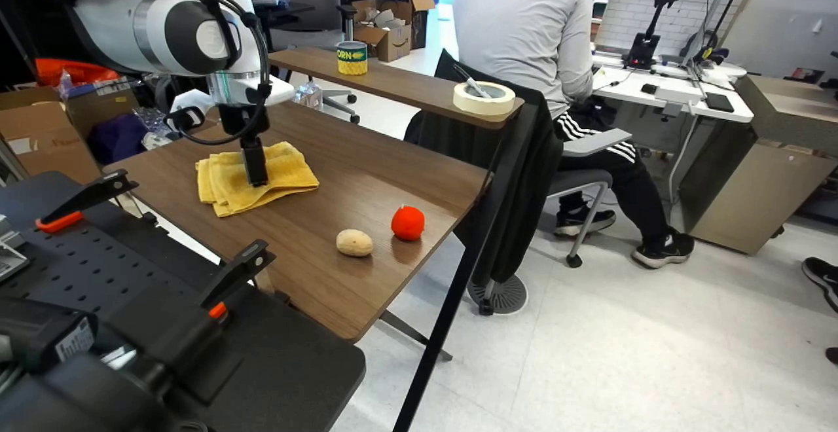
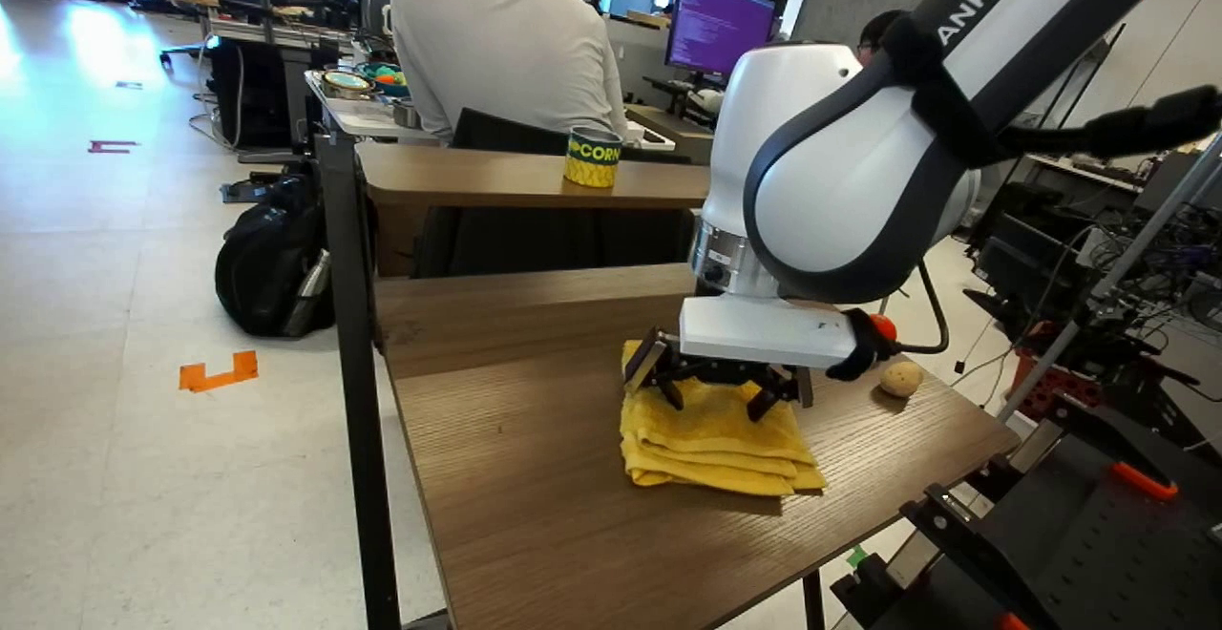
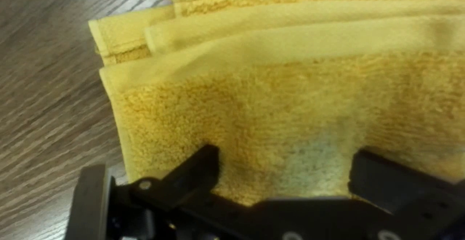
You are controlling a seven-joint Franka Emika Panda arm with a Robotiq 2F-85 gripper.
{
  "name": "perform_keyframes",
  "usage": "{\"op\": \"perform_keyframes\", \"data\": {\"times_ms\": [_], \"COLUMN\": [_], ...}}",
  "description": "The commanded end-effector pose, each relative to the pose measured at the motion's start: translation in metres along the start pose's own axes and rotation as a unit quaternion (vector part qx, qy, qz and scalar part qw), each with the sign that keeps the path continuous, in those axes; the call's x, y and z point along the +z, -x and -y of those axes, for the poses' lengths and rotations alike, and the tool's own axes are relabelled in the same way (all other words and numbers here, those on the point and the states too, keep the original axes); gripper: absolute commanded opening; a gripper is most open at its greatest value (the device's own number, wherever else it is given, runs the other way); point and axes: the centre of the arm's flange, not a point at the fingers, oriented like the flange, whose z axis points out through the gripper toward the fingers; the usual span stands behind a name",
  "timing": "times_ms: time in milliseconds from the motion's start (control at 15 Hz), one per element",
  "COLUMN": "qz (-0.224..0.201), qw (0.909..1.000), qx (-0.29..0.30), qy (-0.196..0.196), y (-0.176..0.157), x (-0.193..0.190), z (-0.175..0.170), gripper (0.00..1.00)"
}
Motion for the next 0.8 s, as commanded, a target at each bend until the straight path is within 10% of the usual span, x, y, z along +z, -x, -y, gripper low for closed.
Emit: {"op": "perform_keyframes", "data": {"times_ms": [0, 267, 733], "qz": [-0.006, -0.007, -0.018], "qw": [0.9950, 0.9794, 0.9942], "qx": [-0.099, -0.200, -0.102], "qy": [0.015, 0.023, -0.028], "y": [0.024, 0.036, -0.009], "x": [0.000, -0.001, 0.021], "z": [-0.010, -0.003, 0.002], "gripper": [1.00, 1.00, 1.00]}}
